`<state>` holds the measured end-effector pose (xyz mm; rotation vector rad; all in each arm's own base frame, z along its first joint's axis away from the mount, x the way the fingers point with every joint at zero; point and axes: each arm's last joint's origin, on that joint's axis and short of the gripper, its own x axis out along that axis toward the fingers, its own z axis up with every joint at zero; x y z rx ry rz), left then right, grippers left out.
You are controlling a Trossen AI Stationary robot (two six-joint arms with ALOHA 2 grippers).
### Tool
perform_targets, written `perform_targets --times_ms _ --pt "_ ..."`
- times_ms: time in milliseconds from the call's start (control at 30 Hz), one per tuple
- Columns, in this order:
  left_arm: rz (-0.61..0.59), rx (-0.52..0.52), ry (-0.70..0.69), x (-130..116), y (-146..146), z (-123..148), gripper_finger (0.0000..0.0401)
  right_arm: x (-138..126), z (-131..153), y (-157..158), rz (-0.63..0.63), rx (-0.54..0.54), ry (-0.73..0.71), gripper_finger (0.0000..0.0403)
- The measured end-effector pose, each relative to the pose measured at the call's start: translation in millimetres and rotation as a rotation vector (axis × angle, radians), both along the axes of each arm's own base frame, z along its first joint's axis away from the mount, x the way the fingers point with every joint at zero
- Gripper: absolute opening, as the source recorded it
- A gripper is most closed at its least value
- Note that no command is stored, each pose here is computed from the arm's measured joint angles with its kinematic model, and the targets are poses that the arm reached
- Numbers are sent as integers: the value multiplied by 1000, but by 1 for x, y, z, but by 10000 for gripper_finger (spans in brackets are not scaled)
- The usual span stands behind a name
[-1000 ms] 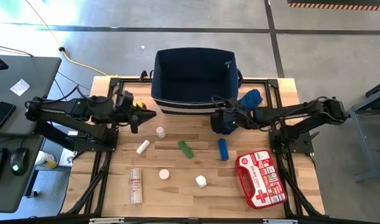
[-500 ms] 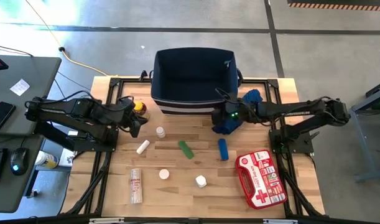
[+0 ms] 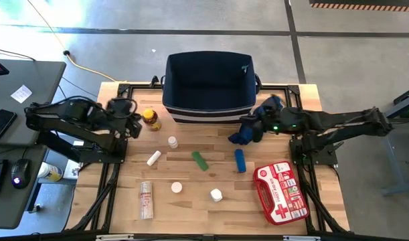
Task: Pick & place medical supplies in basket/bin
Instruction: Put the yellow medicine bottle into the blue bin
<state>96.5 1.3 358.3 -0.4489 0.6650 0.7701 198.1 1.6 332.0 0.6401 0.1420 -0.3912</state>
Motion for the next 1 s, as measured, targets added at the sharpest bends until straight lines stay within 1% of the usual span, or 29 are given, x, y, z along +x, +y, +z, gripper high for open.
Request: perform_targets --times_ms 67,133,233,333,433,533,633,700,767,833,933,1000 --pt "4 -12 38 -8 2 6 89 -8 7 1 3 -13 -41 39" --pt "15 -56 35 -12 5 12 96 -15 13 0 -5 -15 -84 47" --pt "36 -117 18 -12 8 16 125 -19 20 0 -11 -38 -138 60" --pt "53 -120 78 -4 13 13 170 -18 27 1 1 -65 -199 70" --pt "115 -142 128 11 21 8 224 -14 31 2 29 -64 -244 77" --pt "134 -176 243 27 32 0 278 -9 29 3 54 -56 -241 80" --pt "143 -240 380 40 48 -12 321 -5 26 7 78 -54 -223 81" --pt "125 -267 480 47 61 -20 341 -2 24 10 92 -47 -213 81" --pt "74 -289 551 52 74 -26 353 0 22 14 103 -31 -208 81" --pt "21 -301 579 56 87 -31 357 1 21 17 106 -31 -200 81" --pt "-76 -308 594 59 102 -36 352 0 20 21 93 -36 -190 81" --pt "-140 -276 611 58 109 -37 345 -1 20 23 81 -39 -188 81"
